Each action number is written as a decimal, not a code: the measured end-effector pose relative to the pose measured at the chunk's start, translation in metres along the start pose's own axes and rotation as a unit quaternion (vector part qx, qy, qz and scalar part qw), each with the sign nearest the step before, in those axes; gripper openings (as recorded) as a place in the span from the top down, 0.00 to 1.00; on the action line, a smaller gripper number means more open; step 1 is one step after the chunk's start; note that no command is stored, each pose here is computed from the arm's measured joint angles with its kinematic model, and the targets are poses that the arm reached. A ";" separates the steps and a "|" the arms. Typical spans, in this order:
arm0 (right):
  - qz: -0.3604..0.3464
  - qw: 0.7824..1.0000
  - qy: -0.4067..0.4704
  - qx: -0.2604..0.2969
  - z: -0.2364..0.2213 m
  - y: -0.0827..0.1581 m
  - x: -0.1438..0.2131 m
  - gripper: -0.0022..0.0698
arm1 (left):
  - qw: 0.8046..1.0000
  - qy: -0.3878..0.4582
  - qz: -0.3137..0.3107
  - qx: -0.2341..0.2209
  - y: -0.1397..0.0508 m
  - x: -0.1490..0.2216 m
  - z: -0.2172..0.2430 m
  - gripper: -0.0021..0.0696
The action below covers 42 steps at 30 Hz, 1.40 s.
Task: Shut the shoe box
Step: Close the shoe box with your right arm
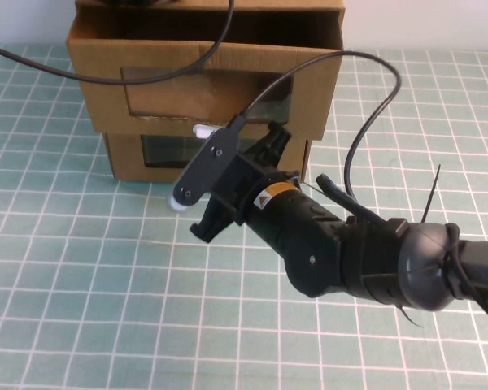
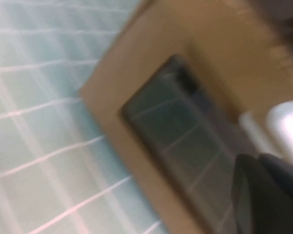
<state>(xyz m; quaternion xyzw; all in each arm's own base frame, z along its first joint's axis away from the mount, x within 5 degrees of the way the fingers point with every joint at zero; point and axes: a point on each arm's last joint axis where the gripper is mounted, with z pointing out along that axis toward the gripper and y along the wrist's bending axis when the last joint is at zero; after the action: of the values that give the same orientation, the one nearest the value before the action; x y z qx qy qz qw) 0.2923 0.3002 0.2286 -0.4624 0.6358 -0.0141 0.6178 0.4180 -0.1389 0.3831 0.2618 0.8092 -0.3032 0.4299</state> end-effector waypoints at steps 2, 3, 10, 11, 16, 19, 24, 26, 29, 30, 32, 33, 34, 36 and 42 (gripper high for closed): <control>0.007 1.000 -0.007 0.019 0.000 -0.003 -0.001 0.99 | 1.000 0.000 0.000 0.000 0.000 0.000 0.000 0.98; 0.009 1.000 -0.010 0.028 0.000 -0.004 -0.001 0.99 | 1.000 0.000 0.000 0.000 0.000 0.000 0.000 0.98; 0.010 0.999 -0.006 0.041 0.012 0.001 0.007 0.99 | 1.000 0.001 -0.001 0.001 0.000 0.001 0.001 0.98; 0.011 0.999 -0.007 0.043 0.014 0.002 0.007 0.99 | 1.000 0.001 -0.001 0.001 0.000 0.001 0.001 0.98; 0.015 0.999 -0.013 0.051 0.030 0.002 0.005 0.99 | 1.000 0.002 -0.002 0.001 0.001 0.001 0.002 0.98; 0.018 0.998 -0.009 0.057 0.041 -0.004 0.009 0.99 | 1.000 0.001 -0.002 0.002 0.001 0.001 0.002 0.98; 0.025 0.998 0.004 0.064 0.053 -0.018 0.018 0.99 | 1.000 0.000 -0.004 0.003 0.001 0.001 0.002 0.98; 0.028 0.997 0.009 0.066 0.058 -0.023 0.021 0.99 | 1.000 0.000 -0.004 0.003 0.001 0.001 0.002 0.98; 0.030 0.997 0.009 0.064 0.062 -0.028 0.021 0.99 | 1.000 0.000 -0.005 0.004 0.000 0.001 0.002 0.98; 0.031 0.997 0.011 0.064 0.064 -0.028 0.022 0.99 | 1.000 0.000 -0.005 0.004 0.000 0.001 0.002 0.98; 0.031 0.998 0.011 0.062 0.065 -0.029 0.021 0.99 | 1.000 0.000 -0.005 0.004 0.000 0.001 0.002 0.98; 0.032 0.998 0.011 0.062 0.065 -0.029 0.022 0.99 | 1.000 -0.001 -0.005 0.004 0.000 0.001 0.002 0.98; 0.032 0.998 0.011 0.062 0.065 -0.029 0.022 0.99 | 1.000 -0.001 -0.005 0.004 0.000 0.001 0.002 0.98; 0.032 0.998 0.012 0.060 0.065 -0.029 0.021 0.99 | 1.000 -0.001 -0.005 0.004 0.000 0.001 0.002 0.98; 0.050 0.997 0.014 0.053 0.065 -0.029 0.021 0.99 | 1.000 -0.001 -0.005 0.004 0.000 0.001 0.002 0.98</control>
<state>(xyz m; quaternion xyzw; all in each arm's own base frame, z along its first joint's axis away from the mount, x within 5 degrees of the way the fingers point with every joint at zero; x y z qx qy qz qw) 0.3651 0.3066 0.2138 -0.3962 0.6654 -0.0232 0.6323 0.4188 -0.1397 0.3817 0.2594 0.8090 -0.3088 0.4278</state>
